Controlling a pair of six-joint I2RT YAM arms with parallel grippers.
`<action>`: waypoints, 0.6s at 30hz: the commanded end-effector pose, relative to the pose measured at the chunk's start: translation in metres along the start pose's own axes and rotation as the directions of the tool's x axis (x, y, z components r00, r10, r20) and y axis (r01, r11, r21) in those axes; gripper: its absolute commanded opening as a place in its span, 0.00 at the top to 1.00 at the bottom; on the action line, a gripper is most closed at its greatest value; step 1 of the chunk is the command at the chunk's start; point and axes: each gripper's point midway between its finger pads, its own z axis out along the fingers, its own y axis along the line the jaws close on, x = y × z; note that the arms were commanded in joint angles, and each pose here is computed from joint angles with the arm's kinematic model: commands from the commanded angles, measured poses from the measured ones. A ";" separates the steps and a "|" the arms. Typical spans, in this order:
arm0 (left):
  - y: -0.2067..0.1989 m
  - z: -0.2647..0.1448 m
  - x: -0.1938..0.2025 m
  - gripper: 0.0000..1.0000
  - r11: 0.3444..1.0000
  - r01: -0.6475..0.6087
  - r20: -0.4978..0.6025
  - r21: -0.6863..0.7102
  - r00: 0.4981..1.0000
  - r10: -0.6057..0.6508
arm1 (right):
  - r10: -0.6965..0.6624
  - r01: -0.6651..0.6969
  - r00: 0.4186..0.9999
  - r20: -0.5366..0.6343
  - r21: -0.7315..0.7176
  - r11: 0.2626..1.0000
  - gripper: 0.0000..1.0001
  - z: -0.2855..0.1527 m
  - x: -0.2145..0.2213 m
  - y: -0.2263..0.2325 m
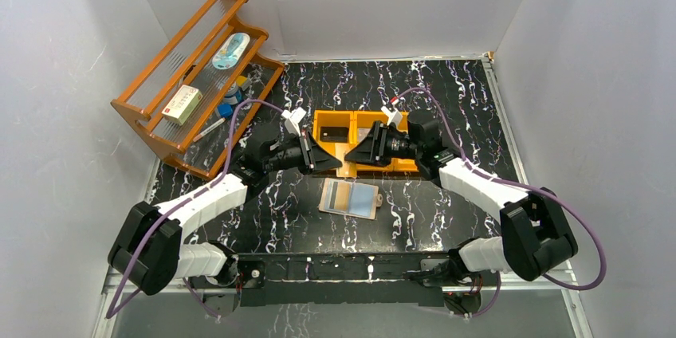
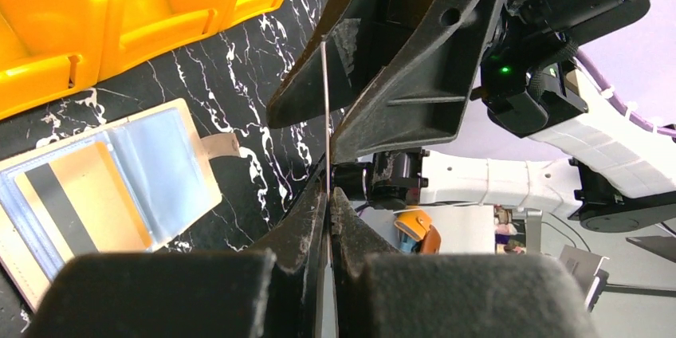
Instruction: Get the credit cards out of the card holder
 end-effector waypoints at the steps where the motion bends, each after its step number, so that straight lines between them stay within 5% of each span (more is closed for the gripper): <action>1: -0.020 -0.003 -0.007 1.00 0.996 -0.024 0.021 0.086 1.000 0.022 | -0.047 0.046 0.999 -0.013 -0.100 0.994 0.50 -0.003 0.000 0.021; 10: -0.018 -0.006 -0.005 1.00 0.995 -0.019 -0.007 0.097 1.000 0.020 | -0.063 0.055 0.998 -0.031 -0.216 0.975 0.67 -0.009 0.005 0.040; 18: -0.010 -0.009 -0.005 1.00 0.997 -0.014 0.011 0.075 1.000 0.013 | -0.054 0.049 0.998 -0.015 -0.238 0.970 0.73 -0.016 0.003 0.040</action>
